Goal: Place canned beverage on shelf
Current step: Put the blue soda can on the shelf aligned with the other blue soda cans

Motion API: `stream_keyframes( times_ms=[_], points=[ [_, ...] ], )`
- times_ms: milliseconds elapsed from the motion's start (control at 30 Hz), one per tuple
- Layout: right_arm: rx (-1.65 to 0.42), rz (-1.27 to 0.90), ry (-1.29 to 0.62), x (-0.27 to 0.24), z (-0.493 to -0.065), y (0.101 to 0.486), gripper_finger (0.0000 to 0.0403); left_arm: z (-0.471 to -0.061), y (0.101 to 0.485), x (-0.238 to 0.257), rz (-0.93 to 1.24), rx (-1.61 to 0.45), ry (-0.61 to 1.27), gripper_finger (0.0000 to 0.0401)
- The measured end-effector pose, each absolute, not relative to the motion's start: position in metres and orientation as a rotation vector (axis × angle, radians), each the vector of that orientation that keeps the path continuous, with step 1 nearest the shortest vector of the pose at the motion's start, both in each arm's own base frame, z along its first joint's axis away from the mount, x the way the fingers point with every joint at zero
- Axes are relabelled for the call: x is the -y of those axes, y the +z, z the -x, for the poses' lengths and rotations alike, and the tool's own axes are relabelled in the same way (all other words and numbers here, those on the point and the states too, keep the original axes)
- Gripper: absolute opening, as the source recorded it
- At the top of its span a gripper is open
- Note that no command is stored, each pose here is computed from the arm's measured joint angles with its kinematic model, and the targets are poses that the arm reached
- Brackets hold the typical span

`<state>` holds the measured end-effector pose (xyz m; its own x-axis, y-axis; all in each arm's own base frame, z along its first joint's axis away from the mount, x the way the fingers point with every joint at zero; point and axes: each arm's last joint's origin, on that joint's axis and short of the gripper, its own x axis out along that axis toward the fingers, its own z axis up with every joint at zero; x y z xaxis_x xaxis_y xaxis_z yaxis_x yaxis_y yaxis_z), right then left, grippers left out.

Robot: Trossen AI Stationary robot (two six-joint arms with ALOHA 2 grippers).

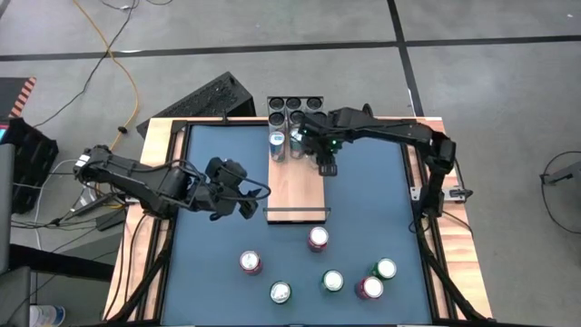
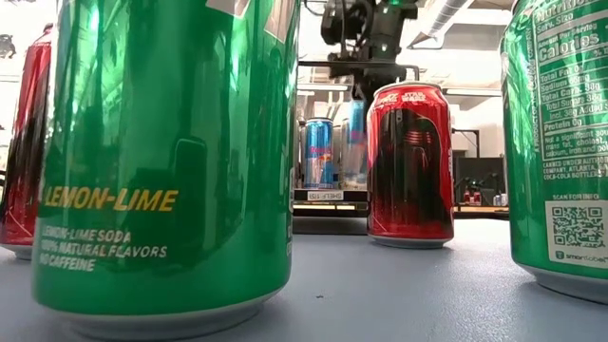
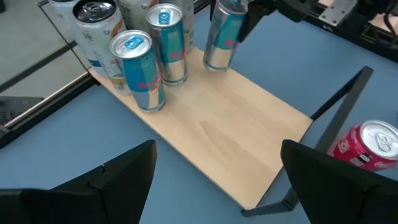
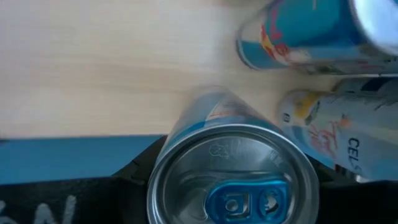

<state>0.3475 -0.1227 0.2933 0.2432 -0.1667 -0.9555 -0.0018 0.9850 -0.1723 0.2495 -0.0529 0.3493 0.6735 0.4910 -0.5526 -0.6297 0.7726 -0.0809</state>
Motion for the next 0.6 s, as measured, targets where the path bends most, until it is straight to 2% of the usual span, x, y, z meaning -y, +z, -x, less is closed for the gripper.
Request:
stream_keyframes(
  times_ms=[233, 600],
  points=[
    [-1.321, 0.223, -0.074, 0.145, -0.345, 0.289, 0.0216, -0.251, 0.349, 0.047, 0.374, -0.499, 0.69, 0.033],
    [-1.294, 0.238, -0.05, 0.154, -0.343, 0.291, 0.0218, -0.251, 0.35, 0.047, 0.376, -0.498, 0.689, 0.033]
  ],
)
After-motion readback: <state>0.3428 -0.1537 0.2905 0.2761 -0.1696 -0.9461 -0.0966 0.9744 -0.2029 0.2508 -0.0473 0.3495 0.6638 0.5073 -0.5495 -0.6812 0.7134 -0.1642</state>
